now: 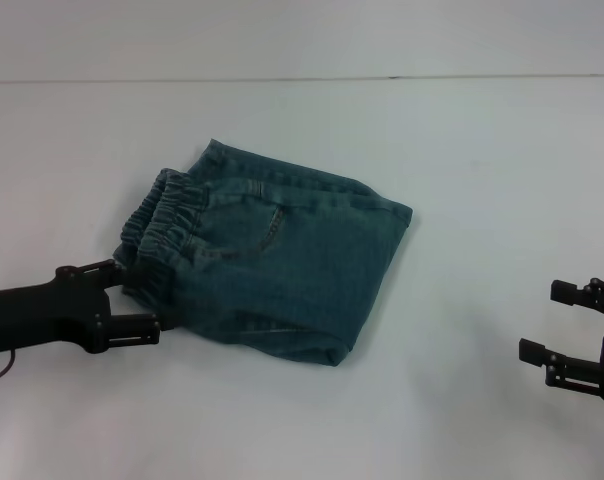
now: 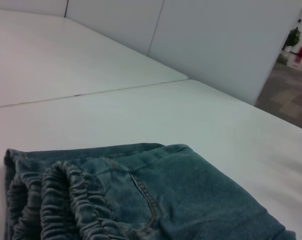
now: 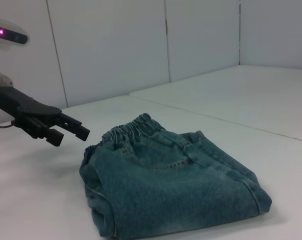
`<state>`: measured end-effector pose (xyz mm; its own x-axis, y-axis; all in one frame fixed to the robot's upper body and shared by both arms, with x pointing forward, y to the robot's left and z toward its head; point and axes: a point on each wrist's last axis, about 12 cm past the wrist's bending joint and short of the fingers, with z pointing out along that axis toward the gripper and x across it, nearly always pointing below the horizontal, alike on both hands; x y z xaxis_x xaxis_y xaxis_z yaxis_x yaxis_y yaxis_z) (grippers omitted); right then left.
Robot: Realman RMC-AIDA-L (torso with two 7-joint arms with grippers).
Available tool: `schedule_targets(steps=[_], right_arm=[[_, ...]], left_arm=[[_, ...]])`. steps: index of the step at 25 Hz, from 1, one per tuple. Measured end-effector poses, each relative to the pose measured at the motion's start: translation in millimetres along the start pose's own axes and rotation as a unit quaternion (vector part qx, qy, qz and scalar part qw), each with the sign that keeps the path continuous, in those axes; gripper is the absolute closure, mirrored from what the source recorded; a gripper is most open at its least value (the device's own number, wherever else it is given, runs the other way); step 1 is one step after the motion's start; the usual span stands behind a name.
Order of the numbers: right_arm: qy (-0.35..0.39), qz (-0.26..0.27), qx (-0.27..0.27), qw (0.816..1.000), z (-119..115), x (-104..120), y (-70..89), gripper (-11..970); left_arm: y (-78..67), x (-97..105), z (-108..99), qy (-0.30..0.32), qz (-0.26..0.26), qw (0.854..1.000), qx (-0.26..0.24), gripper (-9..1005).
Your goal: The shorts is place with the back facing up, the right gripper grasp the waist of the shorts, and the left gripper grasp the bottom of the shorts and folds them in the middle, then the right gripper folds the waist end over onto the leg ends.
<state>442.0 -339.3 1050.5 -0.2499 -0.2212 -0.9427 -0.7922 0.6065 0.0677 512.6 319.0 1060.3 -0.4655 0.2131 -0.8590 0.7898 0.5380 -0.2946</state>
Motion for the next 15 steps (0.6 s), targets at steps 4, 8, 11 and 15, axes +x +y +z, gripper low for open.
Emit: schedule_targets(steps=[4,8,11,15], right_arm=[[0.001,0.000,0.001,1.000,0.0,0.1,-0.4,62],[0.001,-0.002,0.001,1.000,1.1,-0.7,-1.1,62],[0.005,-0.004,-0.003,1.000,3.1,-1.3,-1.8,62],[0.007,-0.006,-0.008,1.000,5.5,-3.1,-2.8,62]], left_arm=[[-0.7,0.0,1.3,0.009,0.000,1.000,0.006,113],[-1.6,0.0,1.7,0.011,0.000,1.000,0.011,113],[-2.3,0.0,2.5,0.013,0.001,1.000,0.015,113],[-3.0,1.7,2.8,0.023,0.002,1.000,0.019,113]])
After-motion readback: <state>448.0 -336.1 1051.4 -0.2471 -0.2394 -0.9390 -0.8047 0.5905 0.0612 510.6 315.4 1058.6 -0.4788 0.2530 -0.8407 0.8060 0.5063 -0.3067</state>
